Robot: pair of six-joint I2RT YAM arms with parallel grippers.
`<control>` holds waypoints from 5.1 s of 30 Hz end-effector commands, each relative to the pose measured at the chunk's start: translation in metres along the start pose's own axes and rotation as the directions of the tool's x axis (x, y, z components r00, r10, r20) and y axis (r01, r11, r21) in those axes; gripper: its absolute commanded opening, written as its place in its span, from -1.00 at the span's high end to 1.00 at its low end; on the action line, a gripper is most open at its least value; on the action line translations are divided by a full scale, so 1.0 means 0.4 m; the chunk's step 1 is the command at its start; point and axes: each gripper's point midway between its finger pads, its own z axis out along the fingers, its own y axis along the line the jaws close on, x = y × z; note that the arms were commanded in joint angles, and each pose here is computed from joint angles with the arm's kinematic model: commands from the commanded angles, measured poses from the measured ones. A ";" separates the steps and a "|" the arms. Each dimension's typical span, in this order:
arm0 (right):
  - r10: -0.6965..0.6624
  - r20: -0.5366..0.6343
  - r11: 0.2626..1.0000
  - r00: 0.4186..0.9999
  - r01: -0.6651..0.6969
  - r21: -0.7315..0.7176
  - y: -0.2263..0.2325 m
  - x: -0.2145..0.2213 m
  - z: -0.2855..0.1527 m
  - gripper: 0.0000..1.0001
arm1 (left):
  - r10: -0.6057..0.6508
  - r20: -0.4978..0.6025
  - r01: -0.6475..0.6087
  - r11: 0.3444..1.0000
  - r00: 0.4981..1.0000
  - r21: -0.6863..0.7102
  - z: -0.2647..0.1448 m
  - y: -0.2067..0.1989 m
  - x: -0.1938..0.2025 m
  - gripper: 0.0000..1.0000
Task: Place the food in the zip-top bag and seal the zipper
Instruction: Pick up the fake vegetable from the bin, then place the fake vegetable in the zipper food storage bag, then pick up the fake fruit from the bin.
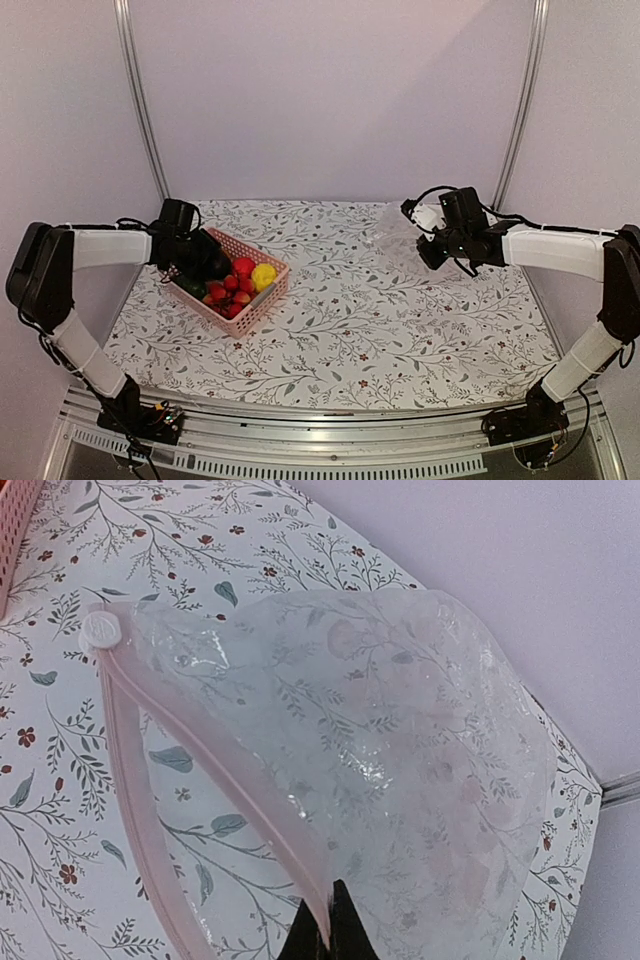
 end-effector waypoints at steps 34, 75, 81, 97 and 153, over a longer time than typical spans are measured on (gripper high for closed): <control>-0.015 -0.084 0.736 0.996 -0.046 -0.675 0.296 -0.255 -0.265 1.00 | 0.342 0.736 -0.751 -0.116 0.584 0.650 -0.775 -0.639 0.602 0.04; 0.319 -0.158 0.802 0.934 -0.355 -0.480 -0.036 -0.267 -0.179 1.00 | 0.262 0.863 -0.902 0.126 0.431 0.413 -0.756 -0.718 0.565 -0.81; 0.334 -0.047 0.942 0.941 -0.333 0.042 -0.408 -0.244 -0.156 1.00 | 0.454 0.786 -0.904 0.286 0.420 0.318 -0.687 -0.610 0.462 -0.75; 0.141 -0.046 0.987 0.989 -0.144 -0.074 -0.172 -0.202 -0.121 1.00 | 0.722 0.415 -0.823 0.551 0.553 0.137 -0.462 -0.227 0.297 -0.57; 0.142 -0.019 0.966 0.990 -0.143 -0.213 -0.069 -0.154 -0.176 1.00 | 0.825 -0.111 -0.825 0.562 0.554 0.059 -0.294 0.143 0.284 0.36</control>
